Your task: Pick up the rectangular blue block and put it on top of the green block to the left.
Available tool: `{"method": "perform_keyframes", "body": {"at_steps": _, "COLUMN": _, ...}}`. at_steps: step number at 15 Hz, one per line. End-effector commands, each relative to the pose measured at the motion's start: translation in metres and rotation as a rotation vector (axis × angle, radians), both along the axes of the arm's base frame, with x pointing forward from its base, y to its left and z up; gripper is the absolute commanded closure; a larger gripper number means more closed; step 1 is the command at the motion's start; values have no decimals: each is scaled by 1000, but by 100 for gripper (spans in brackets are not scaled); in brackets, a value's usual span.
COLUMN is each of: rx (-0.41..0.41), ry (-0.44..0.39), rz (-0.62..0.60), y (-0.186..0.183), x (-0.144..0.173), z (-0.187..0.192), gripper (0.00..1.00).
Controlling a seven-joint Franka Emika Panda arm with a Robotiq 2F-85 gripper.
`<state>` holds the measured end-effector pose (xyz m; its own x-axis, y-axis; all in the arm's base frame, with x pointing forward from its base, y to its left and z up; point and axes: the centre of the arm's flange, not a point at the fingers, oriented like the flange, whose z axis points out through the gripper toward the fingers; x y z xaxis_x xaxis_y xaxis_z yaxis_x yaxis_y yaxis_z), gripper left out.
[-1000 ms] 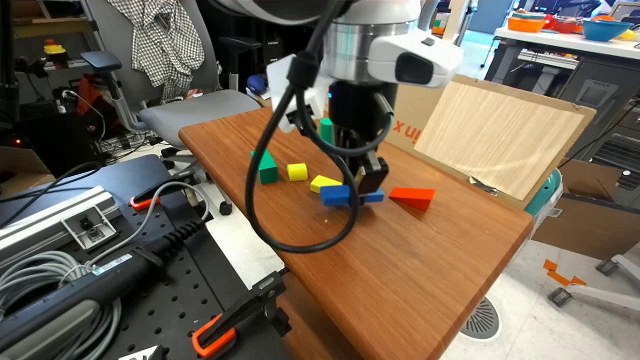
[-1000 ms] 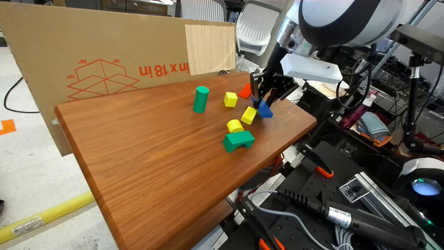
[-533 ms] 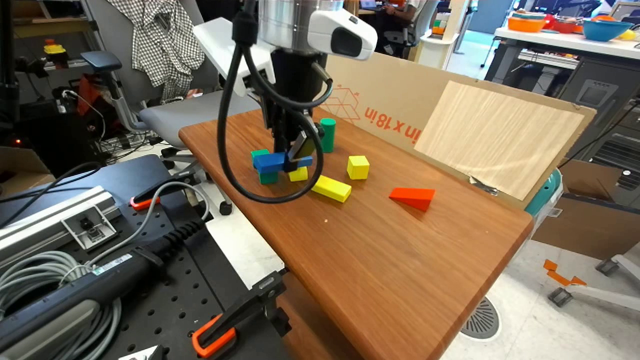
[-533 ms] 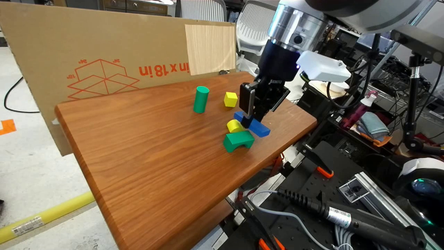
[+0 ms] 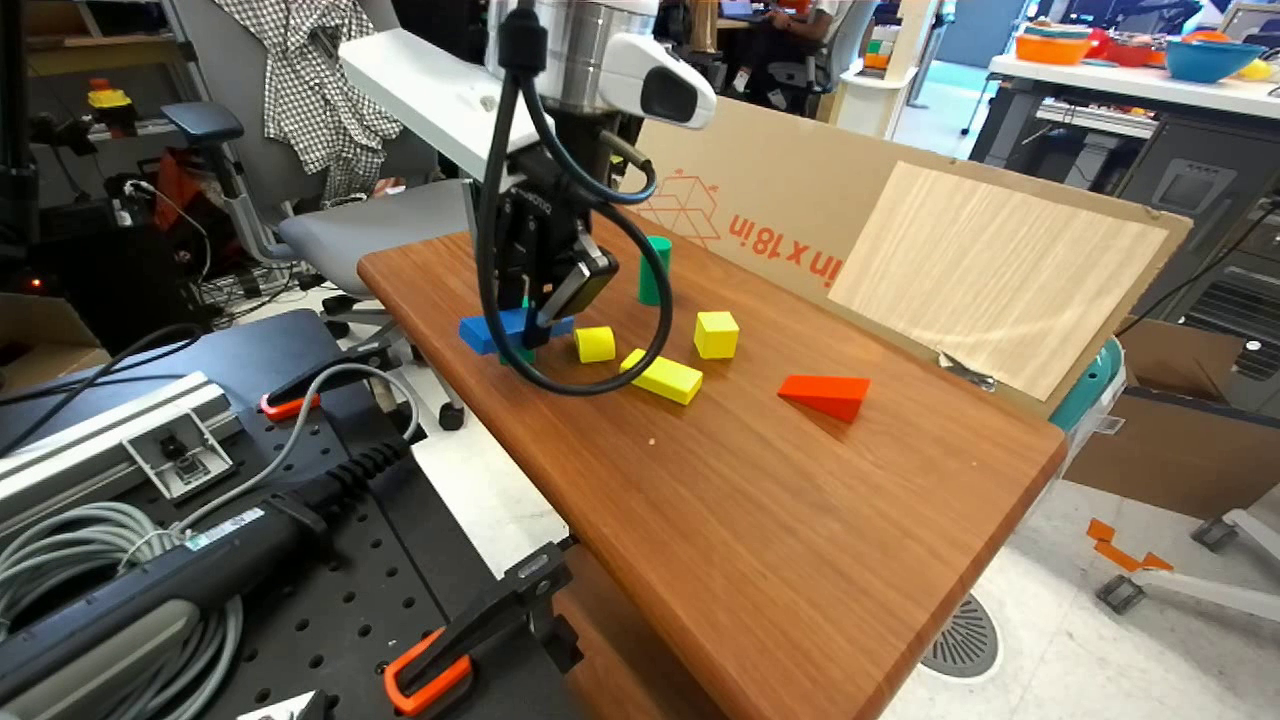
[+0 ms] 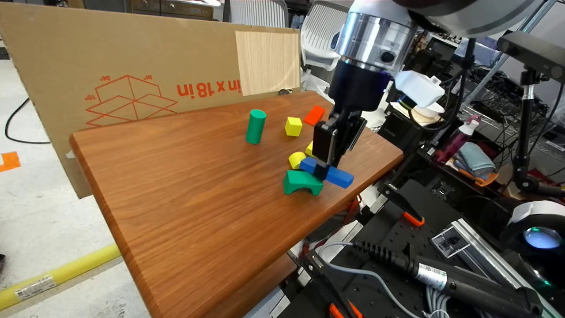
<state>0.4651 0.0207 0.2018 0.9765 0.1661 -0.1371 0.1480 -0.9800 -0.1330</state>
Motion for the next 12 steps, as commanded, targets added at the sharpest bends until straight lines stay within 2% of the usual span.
{"method": "perform_keyframes", "body": {"at_steps": 1, "rx": -39, "ry": -26, "rz": 85, "y": 13, "x": 0, "z": 18, "gripper": 91}}
{"method": "perform_keyframes", "body": {"at_steps": 6, "rx": -78, "ry": -73, "rz": 212, "y": 33, "x": 2, "z": 23, "gripper": 91}}
{"method": "perform_keyframes", "body": {"at_steps": 12, "rx": -21, "ry": -87, "rz": 359, "y": 43, "x": -2, "z": 15, "gripper": 91}}
